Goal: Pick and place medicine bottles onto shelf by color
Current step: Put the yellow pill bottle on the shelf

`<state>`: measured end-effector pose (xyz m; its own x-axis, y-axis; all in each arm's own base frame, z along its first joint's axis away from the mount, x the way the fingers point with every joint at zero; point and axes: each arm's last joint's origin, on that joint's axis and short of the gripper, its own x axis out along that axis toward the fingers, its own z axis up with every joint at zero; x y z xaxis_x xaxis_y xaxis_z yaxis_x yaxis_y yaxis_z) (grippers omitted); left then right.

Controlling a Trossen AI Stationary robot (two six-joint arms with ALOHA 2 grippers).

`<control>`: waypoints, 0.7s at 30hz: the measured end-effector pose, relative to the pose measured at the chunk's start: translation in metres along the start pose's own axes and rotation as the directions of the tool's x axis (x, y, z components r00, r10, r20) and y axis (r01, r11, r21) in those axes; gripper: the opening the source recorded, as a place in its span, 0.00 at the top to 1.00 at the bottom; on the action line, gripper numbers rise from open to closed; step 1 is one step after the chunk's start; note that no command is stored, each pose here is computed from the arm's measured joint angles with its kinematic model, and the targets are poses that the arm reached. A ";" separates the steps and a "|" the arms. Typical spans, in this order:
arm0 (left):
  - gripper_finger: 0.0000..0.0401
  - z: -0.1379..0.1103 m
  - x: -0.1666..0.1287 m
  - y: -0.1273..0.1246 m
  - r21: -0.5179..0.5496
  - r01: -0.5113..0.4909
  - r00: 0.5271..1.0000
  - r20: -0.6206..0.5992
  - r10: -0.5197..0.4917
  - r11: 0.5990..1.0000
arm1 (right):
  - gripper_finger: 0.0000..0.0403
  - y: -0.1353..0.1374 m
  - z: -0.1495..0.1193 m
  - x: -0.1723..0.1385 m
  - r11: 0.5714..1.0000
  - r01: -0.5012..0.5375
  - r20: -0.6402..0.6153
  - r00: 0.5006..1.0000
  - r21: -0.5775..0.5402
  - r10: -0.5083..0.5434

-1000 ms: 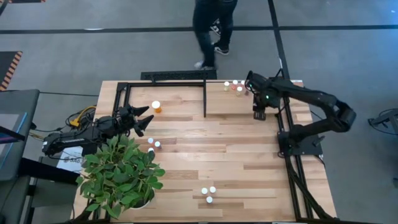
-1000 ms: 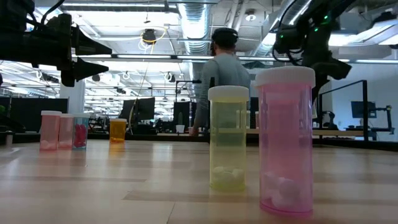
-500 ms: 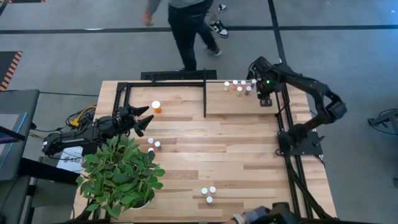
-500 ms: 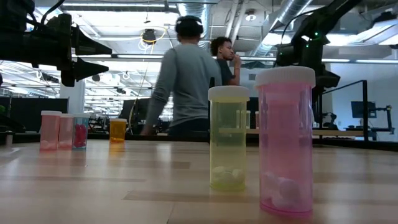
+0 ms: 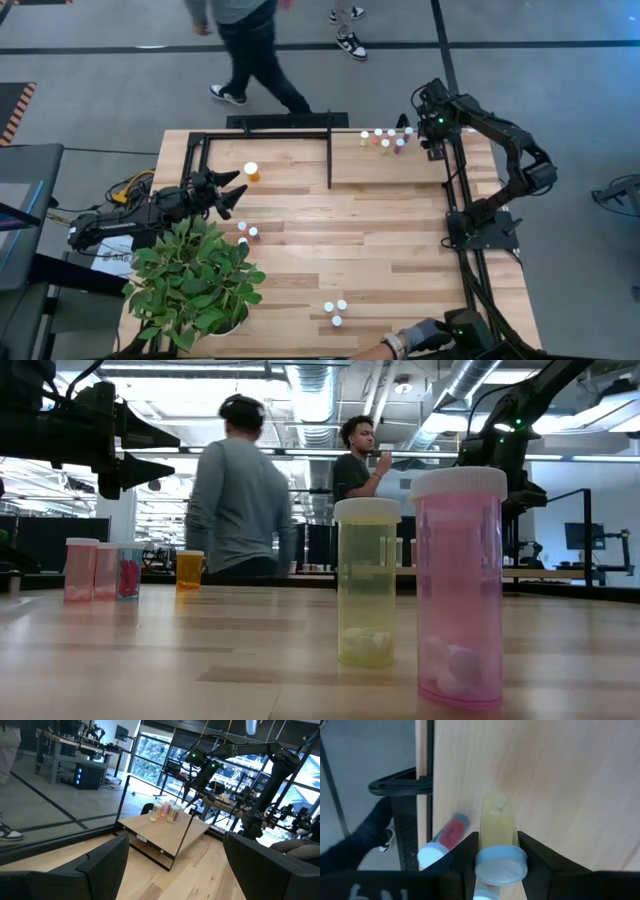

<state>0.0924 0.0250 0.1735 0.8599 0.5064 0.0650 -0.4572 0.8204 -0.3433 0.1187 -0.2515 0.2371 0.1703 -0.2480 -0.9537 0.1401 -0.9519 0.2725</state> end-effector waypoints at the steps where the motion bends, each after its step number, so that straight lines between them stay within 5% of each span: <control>1: 0.22 0.000 0.000 0.000 0.000 0.000 1.000 0.000 0.000 1.000 | 0.64 0.000 0.000 0.000 1.000 -0.003 -0.001 1.000 -0.003 0.003; 11: 0.22 0.000 0.000 0.000 0.000 0.000 1.000 0.000 0.000 1.000 | 0.64 0.005 -0.003 0.000 0.993 -0.060 -0.003 0.998 -0.102 0.060; 21: 0.22 0.000 0.000 0.000 0.000 0.000 1.000 0.000 0.000 1.000 | 0.64 0.001 -0.009 0.000 0.997 -0.029 -0.019 0.999 -0.066 0.028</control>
<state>0.0924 0.0249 0.1735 0.8601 0.5061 0.0649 -0.4570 0.8206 -0.3433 0.1273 -0.2507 0.2381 0.1929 -0.2711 -0.9430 0.1994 -0.9302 0.3082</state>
